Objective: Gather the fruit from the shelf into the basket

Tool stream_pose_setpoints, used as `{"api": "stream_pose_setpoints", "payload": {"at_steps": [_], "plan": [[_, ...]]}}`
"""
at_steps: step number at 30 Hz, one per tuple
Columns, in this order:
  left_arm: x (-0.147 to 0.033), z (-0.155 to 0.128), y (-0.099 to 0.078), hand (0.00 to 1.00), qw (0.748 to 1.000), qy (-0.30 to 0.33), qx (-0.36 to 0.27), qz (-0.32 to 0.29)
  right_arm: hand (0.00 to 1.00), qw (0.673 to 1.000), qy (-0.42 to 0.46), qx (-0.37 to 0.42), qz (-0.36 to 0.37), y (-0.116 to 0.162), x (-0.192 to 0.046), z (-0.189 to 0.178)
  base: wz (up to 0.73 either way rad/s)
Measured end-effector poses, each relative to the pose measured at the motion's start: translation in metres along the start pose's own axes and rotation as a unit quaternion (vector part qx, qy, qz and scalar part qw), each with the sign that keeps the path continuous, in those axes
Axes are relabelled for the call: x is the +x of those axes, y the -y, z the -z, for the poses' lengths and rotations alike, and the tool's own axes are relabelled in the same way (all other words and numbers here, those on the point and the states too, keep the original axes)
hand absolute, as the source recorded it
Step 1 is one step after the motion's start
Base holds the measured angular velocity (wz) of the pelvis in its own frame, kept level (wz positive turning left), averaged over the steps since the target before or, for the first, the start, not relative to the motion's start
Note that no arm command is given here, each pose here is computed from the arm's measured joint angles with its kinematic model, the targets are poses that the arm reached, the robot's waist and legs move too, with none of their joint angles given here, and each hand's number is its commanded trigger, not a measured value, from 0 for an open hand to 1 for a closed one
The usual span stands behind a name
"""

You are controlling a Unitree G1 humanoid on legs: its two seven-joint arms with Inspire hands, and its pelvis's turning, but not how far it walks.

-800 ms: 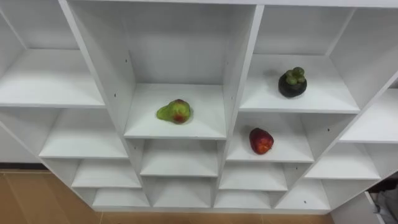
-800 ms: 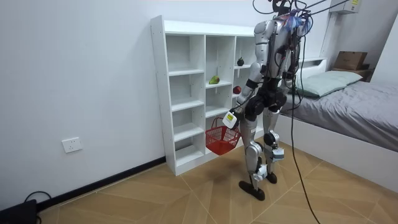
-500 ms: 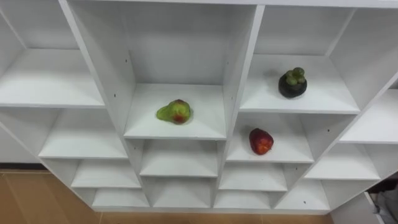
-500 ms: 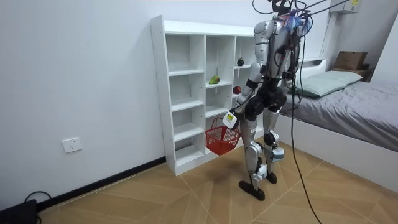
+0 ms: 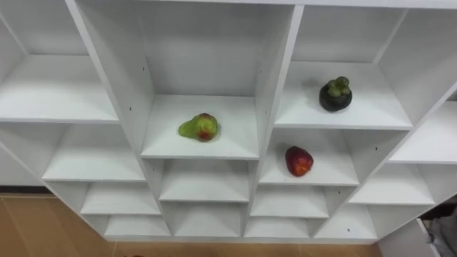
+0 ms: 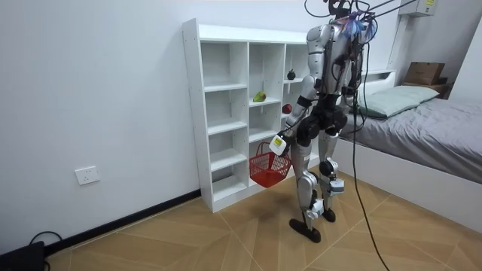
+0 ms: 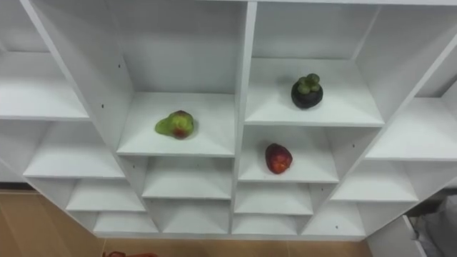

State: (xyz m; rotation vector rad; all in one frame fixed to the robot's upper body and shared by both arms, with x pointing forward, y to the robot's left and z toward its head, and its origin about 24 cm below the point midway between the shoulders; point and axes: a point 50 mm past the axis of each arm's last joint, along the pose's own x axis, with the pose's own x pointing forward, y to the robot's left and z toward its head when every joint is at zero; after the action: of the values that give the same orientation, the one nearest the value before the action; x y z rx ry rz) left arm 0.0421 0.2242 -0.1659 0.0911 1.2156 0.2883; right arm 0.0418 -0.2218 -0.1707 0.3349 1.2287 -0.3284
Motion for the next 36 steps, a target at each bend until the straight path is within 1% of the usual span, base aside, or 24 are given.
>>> {"api": "stream_pose_setpoints", "payload": {"at_steps": [5,9,14,16,21,26,28,30,32,36], "plan": [[0.0,-0.001,-0.002,1.0,1.0,0.003,-0.001,-0.002,0.0,1.0,0.021,0.019,0.011,0.002,-0.001,-0.005,-0.07],[0.0,-0.004,-0.004,1.0,1.0,0.019,-0.008,-0.009,0.0,0.995,0.075,0.046,0.036,0.007,-0.003,-0.021,-0.02],[0.0,-0.005,-0.007,1.0,0.999,0.03,-0.009,-0.014,0.0,0.986,0.13,0.081,0.058,0.009,-0.006,-0.043,-0.06],[0.0,-0.006,-0.009,1.0,0.999,0.032,-0.011,-0.016,0.0,0.979,0.166,0.101,0.058,0.005,-0.008,-0.059,-0.11],[0.0,-0.004,-0.009,1.0,0.999,0.03,-0.009,-0.023,0.0,0.965,0.226,0.117,0.067,-0.004,-0.015,-0.087,-0.05],[0.0,-0.005,-0.011,1.0,0.999,0.031,-0.006,-0.027,0.0,0.937,0.31,0.132,0.089,-0.011,-0.034,-0.119,-0.09],[0.0,-0.006,-0.011,1.0,0.999,0.035,-0.006,-0.029,0.0,0.92,0.353,0.136,0.103,-0.012,-0.049,-0.129,0.0],[-0.001,-0.005,-0.012,1.0,0.999,0.034,-0.007,-0.037,0.0,0.908,0.379,0.137,0.117,-0.015,-0.058,-0.139,-0.04],[-0.001,-0.004,-0.013,1.0,0.999,0.033,-0.007,-0.039,0.0,0.887,0.423,0.13,0.135,-0.02,-0.072,-0.153,-0.05],[-0.001,-0.004,-0.013,1.0,0.999,0.032,-0.005,-0.042,0.0,0.86,0.473,0.123,0.148,-0.026,-0.089,-0.167,-0.06]]}}
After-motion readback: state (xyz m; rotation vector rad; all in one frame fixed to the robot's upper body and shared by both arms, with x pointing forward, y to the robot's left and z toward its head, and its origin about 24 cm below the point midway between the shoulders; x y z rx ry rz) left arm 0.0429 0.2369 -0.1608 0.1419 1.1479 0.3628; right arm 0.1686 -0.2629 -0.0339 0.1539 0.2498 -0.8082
